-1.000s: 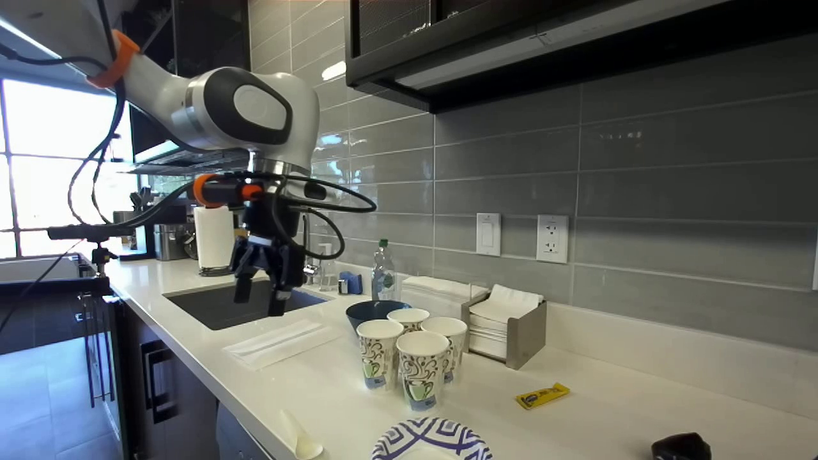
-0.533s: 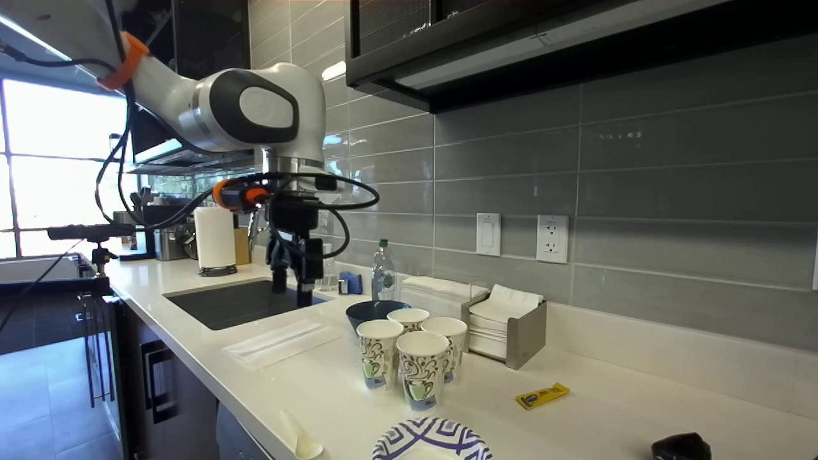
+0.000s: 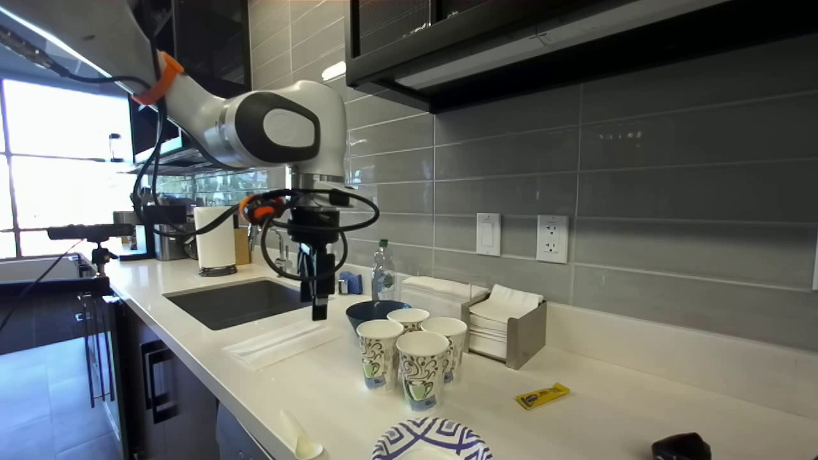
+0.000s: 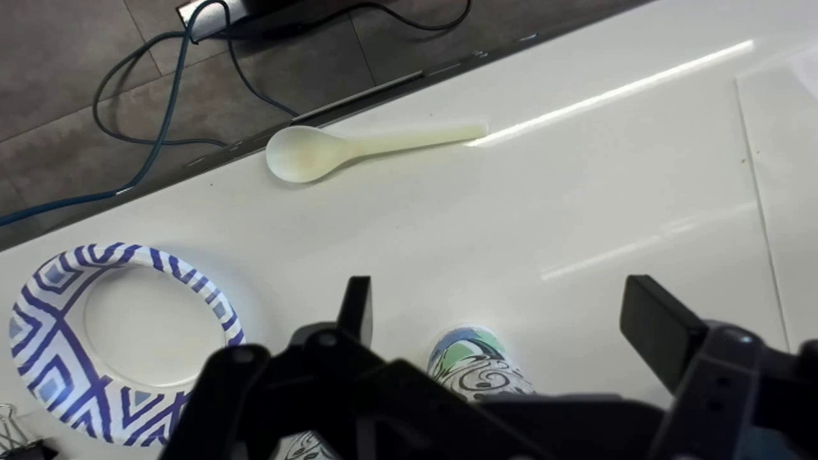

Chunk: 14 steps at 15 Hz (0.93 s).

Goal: Stack the four coffee cups together.

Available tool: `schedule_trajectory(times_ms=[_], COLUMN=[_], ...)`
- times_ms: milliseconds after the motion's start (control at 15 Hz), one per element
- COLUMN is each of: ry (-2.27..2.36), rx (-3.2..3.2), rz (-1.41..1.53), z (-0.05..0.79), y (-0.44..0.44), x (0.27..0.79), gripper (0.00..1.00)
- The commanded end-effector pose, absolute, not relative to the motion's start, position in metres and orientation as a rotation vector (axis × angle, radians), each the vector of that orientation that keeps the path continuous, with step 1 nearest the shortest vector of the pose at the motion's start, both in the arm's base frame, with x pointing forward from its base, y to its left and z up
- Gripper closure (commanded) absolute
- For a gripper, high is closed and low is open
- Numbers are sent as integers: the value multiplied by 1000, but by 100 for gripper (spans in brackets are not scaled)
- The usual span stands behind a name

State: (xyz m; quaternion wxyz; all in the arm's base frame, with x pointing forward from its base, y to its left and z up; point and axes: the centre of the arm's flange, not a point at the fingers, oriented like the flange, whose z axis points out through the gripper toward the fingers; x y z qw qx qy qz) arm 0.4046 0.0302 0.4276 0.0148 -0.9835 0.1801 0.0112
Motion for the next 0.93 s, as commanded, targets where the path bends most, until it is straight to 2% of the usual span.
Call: schedule_trajectory(times_ms=[0, 867], ry=[701, 935], rx=[-3021, -2950], rz=[-36, -111], z=[426, 386], y=[24, 6], x=[429, 447], gripper=[0, 0])
